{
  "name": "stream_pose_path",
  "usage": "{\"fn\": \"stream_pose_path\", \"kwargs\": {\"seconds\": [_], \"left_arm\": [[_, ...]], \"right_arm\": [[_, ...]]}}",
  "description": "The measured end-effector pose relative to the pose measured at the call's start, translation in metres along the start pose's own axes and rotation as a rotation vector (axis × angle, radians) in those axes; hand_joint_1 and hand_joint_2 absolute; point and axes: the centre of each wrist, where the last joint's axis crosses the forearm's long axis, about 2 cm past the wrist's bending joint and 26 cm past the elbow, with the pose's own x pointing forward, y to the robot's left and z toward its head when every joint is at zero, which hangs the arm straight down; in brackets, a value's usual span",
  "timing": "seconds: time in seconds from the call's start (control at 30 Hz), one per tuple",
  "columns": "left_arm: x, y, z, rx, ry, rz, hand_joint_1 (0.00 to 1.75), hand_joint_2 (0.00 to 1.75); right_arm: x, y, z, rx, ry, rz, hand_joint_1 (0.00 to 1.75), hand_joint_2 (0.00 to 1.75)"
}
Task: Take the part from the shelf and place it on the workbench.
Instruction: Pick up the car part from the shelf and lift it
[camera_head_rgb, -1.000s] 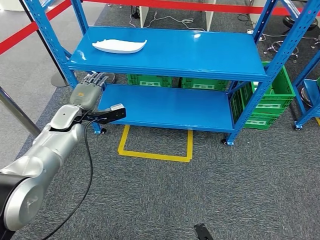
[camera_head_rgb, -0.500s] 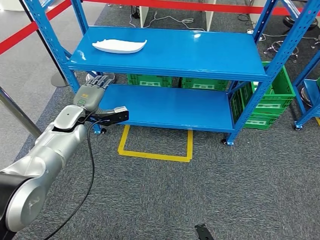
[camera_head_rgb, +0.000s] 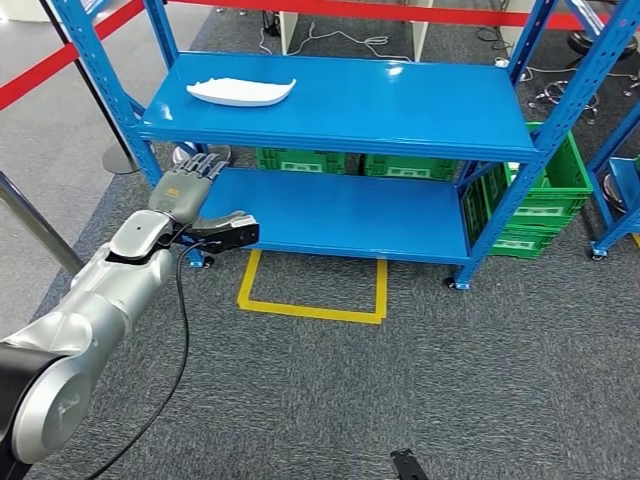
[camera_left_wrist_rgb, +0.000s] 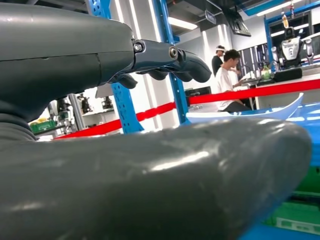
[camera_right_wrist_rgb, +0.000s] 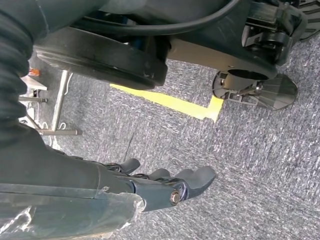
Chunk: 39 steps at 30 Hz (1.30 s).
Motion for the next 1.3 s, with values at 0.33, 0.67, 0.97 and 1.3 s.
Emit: {"fn": "stream_pose_path", "kwargs": {"seconds": [0.33, 0.67, 0.97, 1.3], "left_arm": [[0.004, 0.003, -0.003, 0.004, -0.007, 0.002, 0.00, 0.00], [0.004, 0.007, -0.004, 0.009, -0.008, -0.001, 0.00, 0.00], [0.003, 0.008, -0.005, 0.008, -0.006, -0.004, 0.00, 0.00], [0.009, 0.008, -0.006, -0.006, -0.020, -0.005, 0.00, 0.00]], "right_arm": [[-0.001, 0.000, 0.000, -0.002, -0.004, -0.002, 0.00, 1.75], [-0.003, 0.002, 0.001, 0.004, 0.003, -0.002, 0.00, 1.75], [-0.003, 0.002, 0.000, 0.004, 0.001, -0.003, 0.00, 1.75], [-0.002, 0.001, 0.000, 0.002, -0.005, -0.020, 0.00, 1.75]]}}
